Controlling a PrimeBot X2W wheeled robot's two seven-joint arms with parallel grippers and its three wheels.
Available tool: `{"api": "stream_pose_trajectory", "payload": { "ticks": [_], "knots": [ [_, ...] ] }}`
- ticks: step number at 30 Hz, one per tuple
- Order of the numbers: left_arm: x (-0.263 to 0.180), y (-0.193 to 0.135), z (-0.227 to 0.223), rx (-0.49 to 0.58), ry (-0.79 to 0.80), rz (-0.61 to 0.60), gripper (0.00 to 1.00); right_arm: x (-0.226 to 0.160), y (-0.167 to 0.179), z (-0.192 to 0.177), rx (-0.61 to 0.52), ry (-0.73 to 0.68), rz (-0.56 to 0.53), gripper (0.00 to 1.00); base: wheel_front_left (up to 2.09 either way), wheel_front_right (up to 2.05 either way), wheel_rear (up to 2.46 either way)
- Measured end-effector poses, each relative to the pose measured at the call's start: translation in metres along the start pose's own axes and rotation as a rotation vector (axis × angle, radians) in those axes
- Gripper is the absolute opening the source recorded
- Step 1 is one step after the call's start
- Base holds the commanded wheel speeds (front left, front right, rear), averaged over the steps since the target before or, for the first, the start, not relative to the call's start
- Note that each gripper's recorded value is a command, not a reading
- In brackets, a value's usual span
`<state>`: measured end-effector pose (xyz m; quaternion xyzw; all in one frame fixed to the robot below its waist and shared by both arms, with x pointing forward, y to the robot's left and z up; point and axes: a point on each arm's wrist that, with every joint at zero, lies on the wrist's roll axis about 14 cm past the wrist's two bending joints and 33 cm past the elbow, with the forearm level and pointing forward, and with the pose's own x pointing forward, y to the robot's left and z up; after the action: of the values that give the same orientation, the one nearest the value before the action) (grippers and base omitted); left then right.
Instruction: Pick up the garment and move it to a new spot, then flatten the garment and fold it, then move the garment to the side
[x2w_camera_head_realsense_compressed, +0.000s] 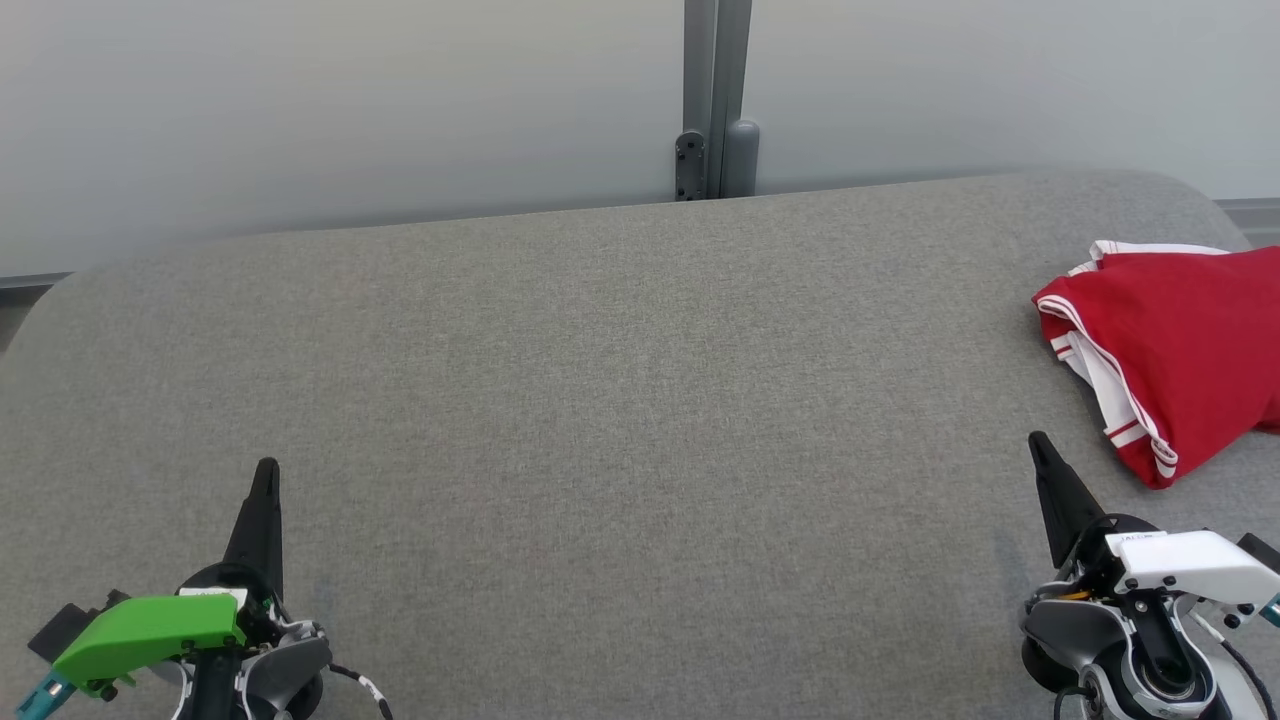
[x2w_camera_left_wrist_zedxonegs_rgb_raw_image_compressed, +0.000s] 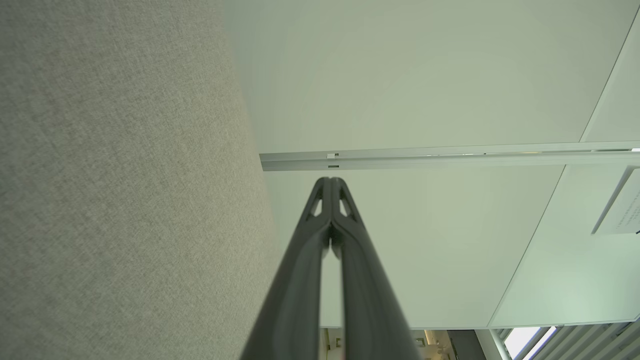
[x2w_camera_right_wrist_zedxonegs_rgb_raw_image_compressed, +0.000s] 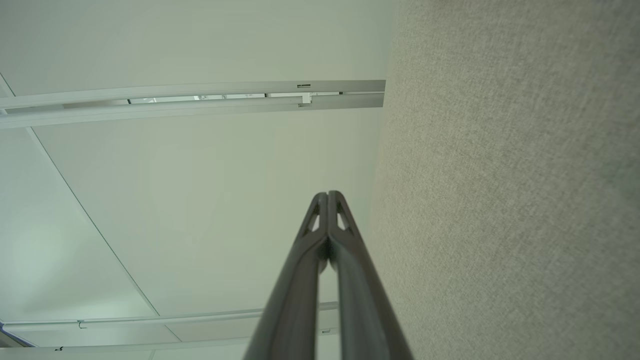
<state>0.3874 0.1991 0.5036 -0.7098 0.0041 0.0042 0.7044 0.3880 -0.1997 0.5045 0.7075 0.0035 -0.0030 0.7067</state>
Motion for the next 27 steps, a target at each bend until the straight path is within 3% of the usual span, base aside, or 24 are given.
{"api": "stream_pose_trajectory", "payload": {
  "ticks": [27],
  "knots": [
    [0.0, 0.0, 0.0, 0.0, 0.0, 0.0, 0.0, 0.0, 0.0001, 0.0, 0.0, 0.0, 0.0, 0.0, 0.0, 0.0, 0.0]
  ]
}}
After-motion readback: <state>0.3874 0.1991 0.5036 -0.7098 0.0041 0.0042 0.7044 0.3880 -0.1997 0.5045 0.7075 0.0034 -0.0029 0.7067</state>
